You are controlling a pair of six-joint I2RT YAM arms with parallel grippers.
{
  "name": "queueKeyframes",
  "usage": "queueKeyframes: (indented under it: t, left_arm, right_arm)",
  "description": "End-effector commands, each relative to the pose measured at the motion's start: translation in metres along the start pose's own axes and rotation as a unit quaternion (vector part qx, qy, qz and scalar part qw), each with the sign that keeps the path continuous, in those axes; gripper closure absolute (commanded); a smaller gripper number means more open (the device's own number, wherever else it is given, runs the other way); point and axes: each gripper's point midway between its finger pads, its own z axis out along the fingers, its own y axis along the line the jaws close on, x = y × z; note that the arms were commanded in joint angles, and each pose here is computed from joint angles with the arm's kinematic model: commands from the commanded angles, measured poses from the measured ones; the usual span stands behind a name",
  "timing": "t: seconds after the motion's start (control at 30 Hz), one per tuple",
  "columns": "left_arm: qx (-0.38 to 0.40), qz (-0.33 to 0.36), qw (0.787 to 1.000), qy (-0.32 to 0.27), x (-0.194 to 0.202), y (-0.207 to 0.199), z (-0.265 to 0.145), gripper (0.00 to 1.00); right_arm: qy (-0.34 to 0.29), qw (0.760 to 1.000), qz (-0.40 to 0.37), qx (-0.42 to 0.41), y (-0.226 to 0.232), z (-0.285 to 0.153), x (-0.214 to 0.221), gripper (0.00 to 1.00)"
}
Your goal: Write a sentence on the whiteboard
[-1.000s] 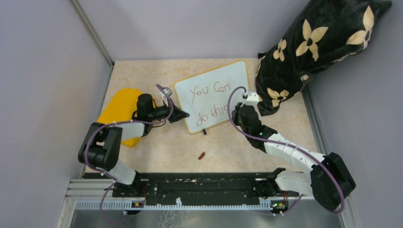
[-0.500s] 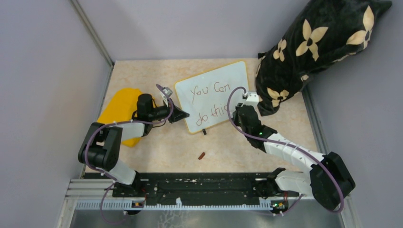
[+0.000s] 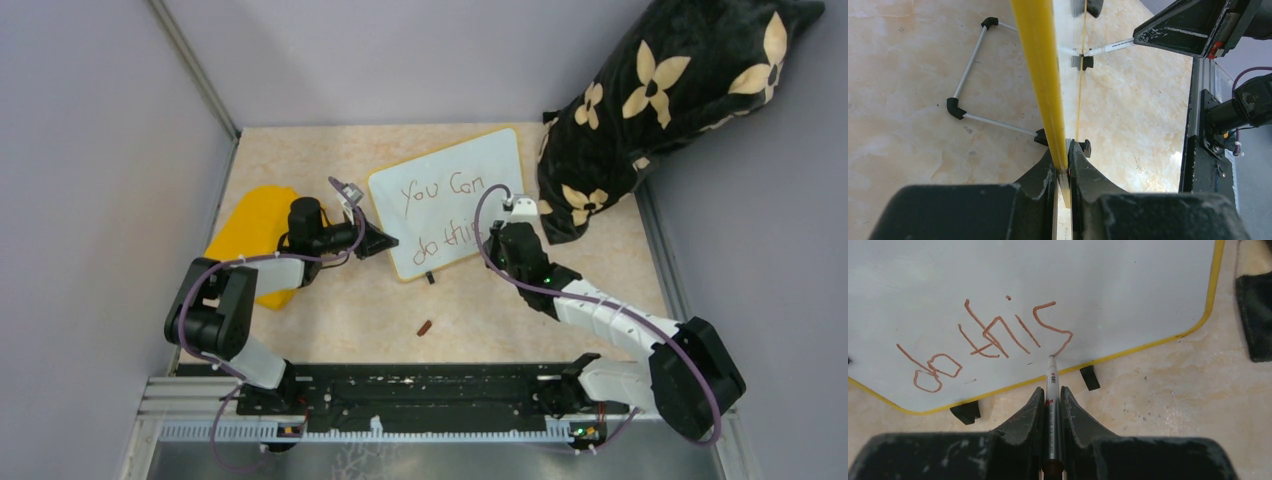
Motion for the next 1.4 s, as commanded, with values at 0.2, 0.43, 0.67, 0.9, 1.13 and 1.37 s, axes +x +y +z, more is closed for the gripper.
queueKeyframes:
  t: [0.2,0.43,0.67,0.9,1.13,1.37]
  left_arm:
    - [-0.029,-0.008,0.998,0.056,0.041,0.011,-0.001,1.0]
    - [-0.033,-0.008,0.998,0.057,0.041,0.012,-0.001,1.0]
    - [-0.041,-0.005,0.997,0.062,0.042,0.015,-0.001,1.0]
    - [-0.045,-0.004,0.997,0.063,0.042,0.016,-0.001,1.0]
    - [-0.047,-0.008,0.997,0.067,0.045,0.018,-0.001,1.0]
    - [-0.05,-0.009,0.996,0.073,0.048,0.019,0.0,1.0]
  right_arm:
    - [-0.023,0.997,0.019,-0.066,0.027,-0.001,-0.019,1.0]
    - [-0.021,0.999,0.008,-0.043,0.015,-0.021,-0.028,1.0]
    - [-0.04,0.999,-0.001,-0.025,-0.005,-0.06,-0.04,1.0]
    - [-0.143,0.988,0.044,-0.027,-0.023,-0.092,-0.061,1.0]
    - [-0.231,0.966,0.116,0.013,-0.047,-0.094,-0.074,1.0]
    - [-0.247,0.955,0.159,0.043,-0.055,-0.071,-0.067,1.0]
